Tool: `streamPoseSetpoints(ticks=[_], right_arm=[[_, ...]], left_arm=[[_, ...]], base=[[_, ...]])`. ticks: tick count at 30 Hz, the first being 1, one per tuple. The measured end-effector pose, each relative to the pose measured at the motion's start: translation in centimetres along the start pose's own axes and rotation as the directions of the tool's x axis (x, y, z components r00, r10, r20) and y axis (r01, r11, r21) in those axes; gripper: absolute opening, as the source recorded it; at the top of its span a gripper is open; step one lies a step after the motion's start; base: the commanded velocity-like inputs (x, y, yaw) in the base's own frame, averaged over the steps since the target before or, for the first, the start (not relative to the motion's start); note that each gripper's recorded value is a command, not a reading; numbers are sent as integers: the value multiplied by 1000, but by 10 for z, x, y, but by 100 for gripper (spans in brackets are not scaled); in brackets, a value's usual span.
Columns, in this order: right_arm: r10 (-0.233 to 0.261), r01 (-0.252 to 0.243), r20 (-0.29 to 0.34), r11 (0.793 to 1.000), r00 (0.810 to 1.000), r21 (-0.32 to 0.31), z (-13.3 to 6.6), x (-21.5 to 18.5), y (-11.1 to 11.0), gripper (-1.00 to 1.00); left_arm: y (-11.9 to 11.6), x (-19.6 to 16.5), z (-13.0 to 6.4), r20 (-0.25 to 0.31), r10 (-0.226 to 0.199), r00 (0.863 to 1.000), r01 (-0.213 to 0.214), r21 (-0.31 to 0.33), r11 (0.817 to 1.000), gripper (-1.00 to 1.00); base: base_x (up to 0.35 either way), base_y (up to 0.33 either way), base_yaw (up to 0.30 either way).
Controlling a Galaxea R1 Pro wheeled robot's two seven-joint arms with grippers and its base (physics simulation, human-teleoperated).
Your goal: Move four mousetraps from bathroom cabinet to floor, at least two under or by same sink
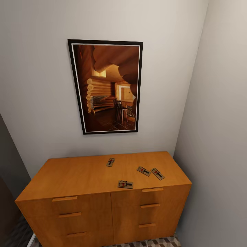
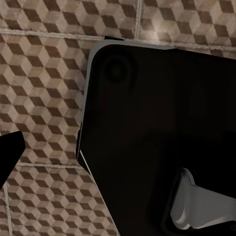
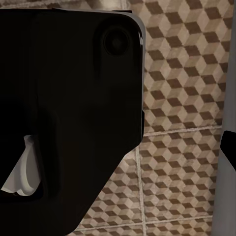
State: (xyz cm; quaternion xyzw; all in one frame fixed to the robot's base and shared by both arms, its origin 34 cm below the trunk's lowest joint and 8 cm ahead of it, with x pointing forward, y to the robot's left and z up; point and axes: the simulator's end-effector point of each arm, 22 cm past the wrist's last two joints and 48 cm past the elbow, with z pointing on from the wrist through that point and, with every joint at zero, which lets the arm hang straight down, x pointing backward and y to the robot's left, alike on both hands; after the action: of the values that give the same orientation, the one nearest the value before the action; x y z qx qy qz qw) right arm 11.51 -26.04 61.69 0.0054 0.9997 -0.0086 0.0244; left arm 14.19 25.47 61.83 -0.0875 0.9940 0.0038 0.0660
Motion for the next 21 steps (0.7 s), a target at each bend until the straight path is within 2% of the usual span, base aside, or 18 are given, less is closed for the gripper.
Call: streamPoseSetpoints(ticks=[21], right_arm=[[0,0,0,1000,1000,0,0,0,0,100]], left_arm=[[0,0,0,1,0,1000,0,-1,1000,100]], base=[[0,0,0]])
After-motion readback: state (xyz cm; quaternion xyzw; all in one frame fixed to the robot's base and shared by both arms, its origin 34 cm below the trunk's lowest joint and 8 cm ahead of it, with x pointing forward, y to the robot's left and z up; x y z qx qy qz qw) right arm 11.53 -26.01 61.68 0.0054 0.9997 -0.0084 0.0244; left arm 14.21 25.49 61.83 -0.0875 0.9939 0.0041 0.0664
